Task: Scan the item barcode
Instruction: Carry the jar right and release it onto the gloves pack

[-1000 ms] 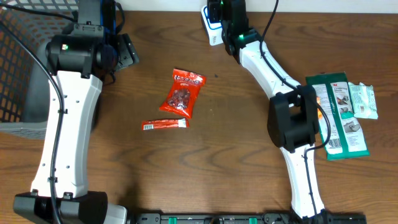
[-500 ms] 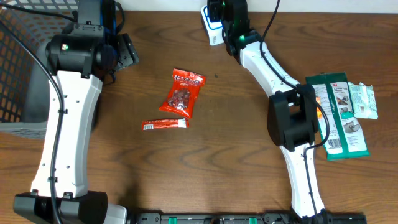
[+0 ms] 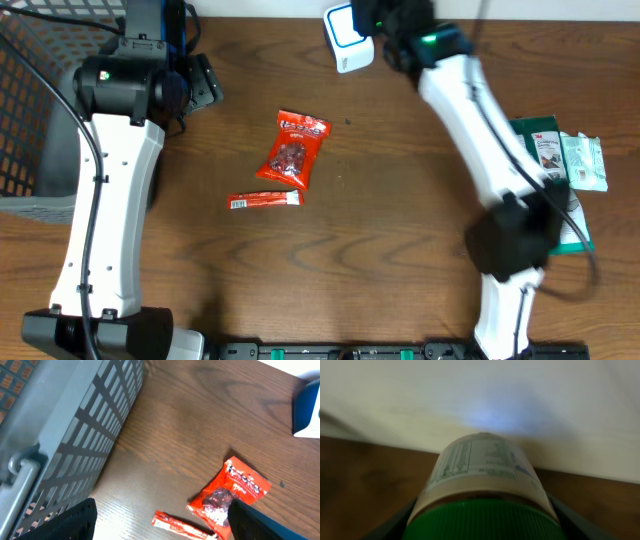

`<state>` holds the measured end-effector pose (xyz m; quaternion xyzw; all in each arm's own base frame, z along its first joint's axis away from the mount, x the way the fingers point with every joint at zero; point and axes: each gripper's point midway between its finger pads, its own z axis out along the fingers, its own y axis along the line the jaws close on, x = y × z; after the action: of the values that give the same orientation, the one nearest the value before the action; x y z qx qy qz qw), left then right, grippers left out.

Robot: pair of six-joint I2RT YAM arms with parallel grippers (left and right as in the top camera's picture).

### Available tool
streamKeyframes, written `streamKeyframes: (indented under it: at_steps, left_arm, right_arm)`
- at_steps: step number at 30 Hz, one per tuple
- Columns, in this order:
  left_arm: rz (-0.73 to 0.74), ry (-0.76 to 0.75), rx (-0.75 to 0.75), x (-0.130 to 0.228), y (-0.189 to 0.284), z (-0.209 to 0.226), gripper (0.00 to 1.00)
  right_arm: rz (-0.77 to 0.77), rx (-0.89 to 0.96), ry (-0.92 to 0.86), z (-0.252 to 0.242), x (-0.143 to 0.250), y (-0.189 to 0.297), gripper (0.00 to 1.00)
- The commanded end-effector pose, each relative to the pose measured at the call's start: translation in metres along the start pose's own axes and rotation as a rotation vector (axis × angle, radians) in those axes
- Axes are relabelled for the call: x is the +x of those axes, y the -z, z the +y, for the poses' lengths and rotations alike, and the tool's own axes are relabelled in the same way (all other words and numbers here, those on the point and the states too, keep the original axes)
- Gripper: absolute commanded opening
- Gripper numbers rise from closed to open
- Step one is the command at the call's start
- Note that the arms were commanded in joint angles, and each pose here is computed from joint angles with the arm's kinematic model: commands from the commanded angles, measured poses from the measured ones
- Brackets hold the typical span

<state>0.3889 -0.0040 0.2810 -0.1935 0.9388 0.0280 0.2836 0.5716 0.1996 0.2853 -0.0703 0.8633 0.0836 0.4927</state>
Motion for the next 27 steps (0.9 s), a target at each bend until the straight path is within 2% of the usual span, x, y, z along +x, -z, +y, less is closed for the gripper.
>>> streamKeyframes:
  at_steps: [1, 6, 8, 11, 14, 21, 27]
  left_arm:
    - [-0.024, 0.001, 0.0, -0.003, 0.009, 0.004, 0.84]
    - [-0.024, 0.001, 0.0, -0.003, 0.009, 0.004, 0.84]
    - [-0.024, 0.001, 0.0, -0.003, 0.009, 0.004, 0.84]
    - [-0.024, 0.001, 0.0, -0.003, 0.009, 0.004, 0.84]
    - [-0.024, 0.001, 0.0, -0.003, 0.009, 0.004, 0.84]
    - [-0.024, 0.001, 0.0, -0.003, 0.009, 0.004, 0.84]
    - [-0.024, 0.001, 0.0, -0.003, 0.009, 0.004, 0.84]
  right_arm:
    - [-0.016, -0.02, 0.004, -0.004, -0.031, 0.078, 0.05]
    - [0.173, 0.049, -0.006, -0.038, 0.005, 0.127, 0.09]
    - [0.302, 0.118, -0.032, -0.07, 0.034, 0.143, 0.09]
    - [0.44, 0.25, -0.102, -0.115, 0.067, 0.153, 0.03]
    - [0.556, 0.347, -0.175, -0.156, 0.099, 0.157, 0.02]
    - [0.719, 0.473, -0.316, -0.228, 0.166, 0.161, 0.03]
    - [0.797, 0.536, -0.453, -0.271, 0.223, 0.164, 0.04]
